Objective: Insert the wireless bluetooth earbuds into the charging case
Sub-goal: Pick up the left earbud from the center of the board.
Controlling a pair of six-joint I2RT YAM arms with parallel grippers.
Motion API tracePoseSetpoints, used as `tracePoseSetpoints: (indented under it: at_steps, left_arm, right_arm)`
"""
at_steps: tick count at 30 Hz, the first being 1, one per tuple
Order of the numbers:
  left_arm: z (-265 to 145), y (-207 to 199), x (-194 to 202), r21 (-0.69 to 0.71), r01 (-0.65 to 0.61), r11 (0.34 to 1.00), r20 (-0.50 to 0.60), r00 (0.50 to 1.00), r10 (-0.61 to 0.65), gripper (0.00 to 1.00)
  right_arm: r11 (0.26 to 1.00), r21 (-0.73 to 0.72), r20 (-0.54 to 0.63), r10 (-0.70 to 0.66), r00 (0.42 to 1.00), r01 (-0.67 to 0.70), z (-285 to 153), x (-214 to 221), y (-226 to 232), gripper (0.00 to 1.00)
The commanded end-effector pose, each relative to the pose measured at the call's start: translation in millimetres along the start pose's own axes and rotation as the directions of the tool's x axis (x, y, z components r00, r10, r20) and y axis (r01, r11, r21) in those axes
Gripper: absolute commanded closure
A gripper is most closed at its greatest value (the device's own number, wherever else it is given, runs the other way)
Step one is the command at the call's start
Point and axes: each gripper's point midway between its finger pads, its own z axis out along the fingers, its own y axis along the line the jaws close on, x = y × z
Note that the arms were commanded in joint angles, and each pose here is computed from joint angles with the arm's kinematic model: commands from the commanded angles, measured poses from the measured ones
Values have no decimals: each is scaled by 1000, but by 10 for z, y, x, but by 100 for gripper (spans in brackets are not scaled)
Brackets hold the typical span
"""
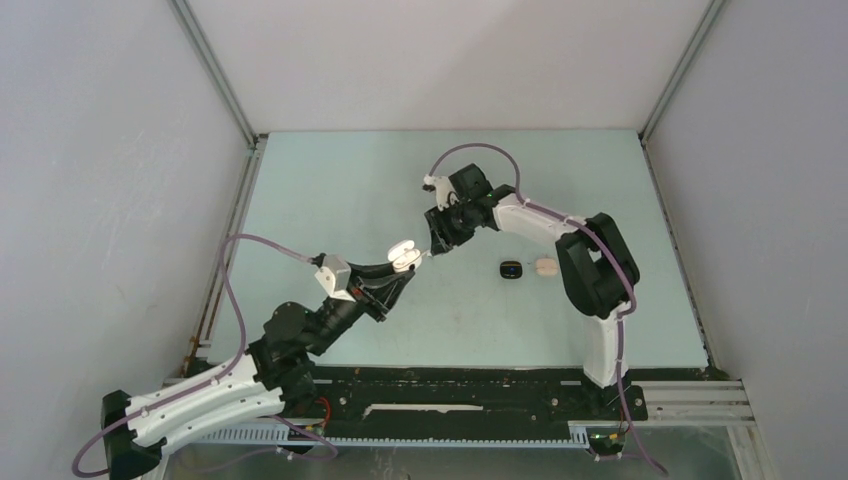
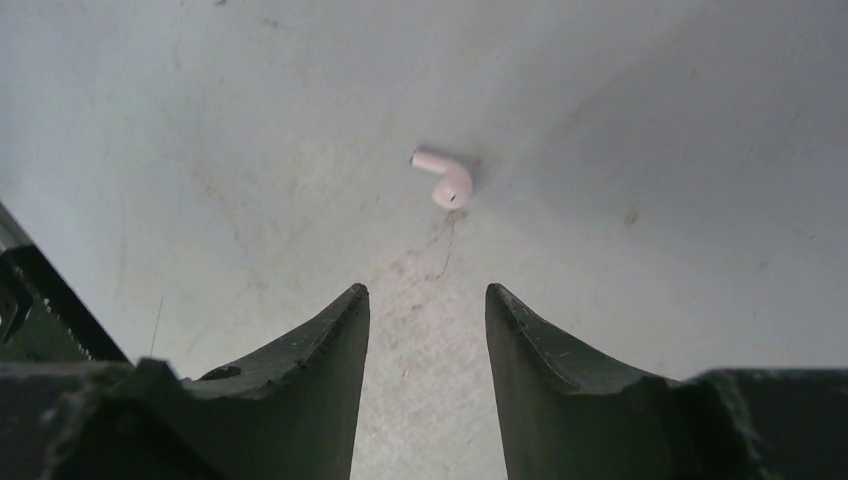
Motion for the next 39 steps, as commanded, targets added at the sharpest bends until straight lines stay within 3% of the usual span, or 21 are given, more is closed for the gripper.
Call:
tracePoseSetpoints:
  at_steps: [1,12,39]
  left_arm:
    - [28,-81,-70,25,-5,1000,-33,999,6,100]
    - [0,-64,3,23,-11,1000,-55,998,13,100]
    - [-23,-32,97,14,-17,1000,-75,997,18,100]
  right_arm:
    - [999,44,96,12,995,-16,92,-404,-48,51]
    - [1000,-3,41,5,999,-5,394,-362,47,62]
    - [1000,26,-69,-16,998,18,752,-69,66,71]
